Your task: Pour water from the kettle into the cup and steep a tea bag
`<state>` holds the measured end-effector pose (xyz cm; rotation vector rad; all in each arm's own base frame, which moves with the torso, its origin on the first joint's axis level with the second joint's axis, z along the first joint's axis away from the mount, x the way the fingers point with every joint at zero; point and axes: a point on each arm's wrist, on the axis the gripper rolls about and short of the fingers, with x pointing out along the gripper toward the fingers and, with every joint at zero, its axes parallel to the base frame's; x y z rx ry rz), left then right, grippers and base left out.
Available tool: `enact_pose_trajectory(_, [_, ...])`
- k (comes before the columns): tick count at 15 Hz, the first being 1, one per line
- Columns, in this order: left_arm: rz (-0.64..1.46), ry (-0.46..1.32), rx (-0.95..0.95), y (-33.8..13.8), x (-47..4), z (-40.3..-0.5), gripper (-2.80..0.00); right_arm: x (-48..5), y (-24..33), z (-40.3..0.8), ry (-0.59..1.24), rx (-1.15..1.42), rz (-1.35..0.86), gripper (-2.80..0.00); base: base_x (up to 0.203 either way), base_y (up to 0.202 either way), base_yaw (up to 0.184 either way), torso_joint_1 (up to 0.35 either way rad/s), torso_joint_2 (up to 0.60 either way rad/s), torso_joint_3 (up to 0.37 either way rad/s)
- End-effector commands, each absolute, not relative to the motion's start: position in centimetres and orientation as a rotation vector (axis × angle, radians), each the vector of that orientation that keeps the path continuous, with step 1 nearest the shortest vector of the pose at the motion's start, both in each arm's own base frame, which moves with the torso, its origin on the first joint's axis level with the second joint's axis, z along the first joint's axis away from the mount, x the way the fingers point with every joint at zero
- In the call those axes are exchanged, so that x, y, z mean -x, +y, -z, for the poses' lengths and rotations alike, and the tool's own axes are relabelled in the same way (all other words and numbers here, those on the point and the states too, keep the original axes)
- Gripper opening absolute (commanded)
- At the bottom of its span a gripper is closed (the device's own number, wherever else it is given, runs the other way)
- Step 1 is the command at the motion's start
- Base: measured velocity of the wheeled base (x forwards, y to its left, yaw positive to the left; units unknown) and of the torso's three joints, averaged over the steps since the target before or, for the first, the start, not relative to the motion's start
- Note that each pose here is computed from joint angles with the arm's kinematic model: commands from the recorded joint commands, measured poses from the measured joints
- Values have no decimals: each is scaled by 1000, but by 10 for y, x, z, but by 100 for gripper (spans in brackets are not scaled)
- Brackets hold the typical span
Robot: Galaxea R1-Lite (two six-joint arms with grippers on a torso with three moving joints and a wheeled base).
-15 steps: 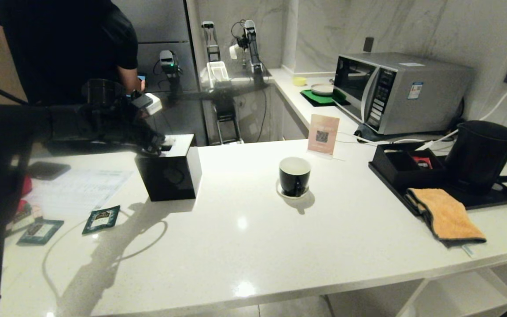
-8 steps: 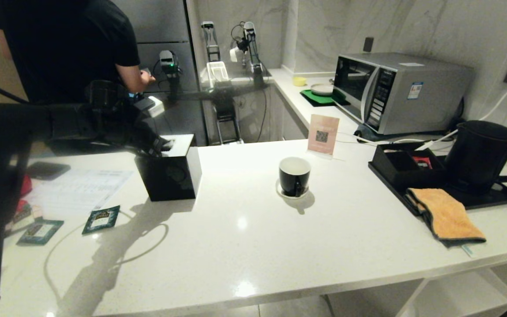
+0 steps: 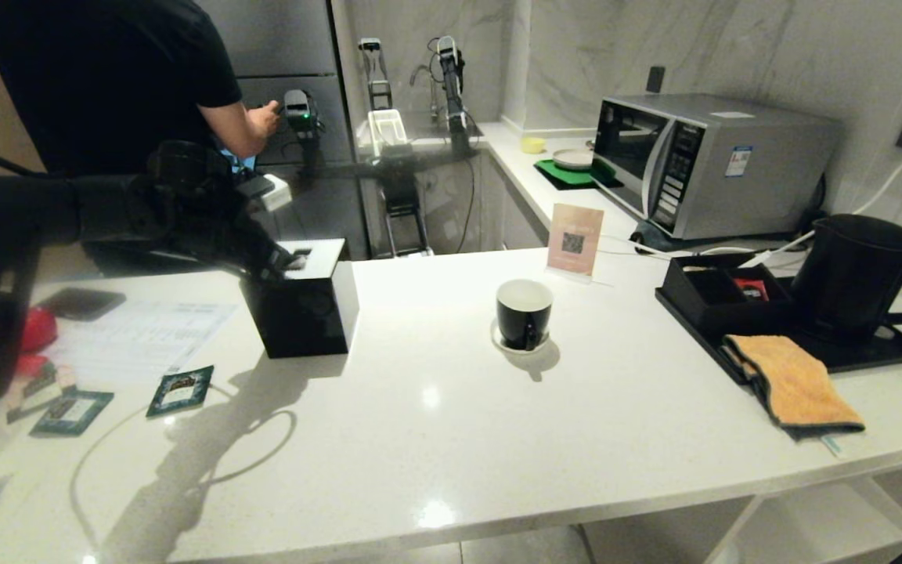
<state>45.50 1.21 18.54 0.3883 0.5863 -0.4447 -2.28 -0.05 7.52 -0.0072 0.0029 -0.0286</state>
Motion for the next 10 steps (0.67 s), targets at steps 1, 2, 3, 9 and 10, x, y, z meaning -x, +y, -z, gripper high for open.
enact_pose_trajectory(1, [450,583,-407,13,-454,-187,-280,23,-1,-75,5,8,29,-280,0,0,0,0,0,0])
enact_pose_trajectory(2, [453,584,-418,14,-454,-186,-280,23,-1,-75,5,8,29,-280,0,0,0,0,0,0])
enact_pose_trajectory(3, [457,587,-425,14,-455,-184,-280,23,-1,-75,5,8,29,-280,0,0,0,0,0,0])
enact_pose_trajectory(9, [459,565,-446,14,-456,-188,-280,23,-1,-75,5,8,29,-280,0,0,0,0,0,0])
enact_pose_trajectory(10, [459,557,-446,14,-455,-191,-280,23,-1,-75,5,8,29,-280,0,0,0,0,0,0])
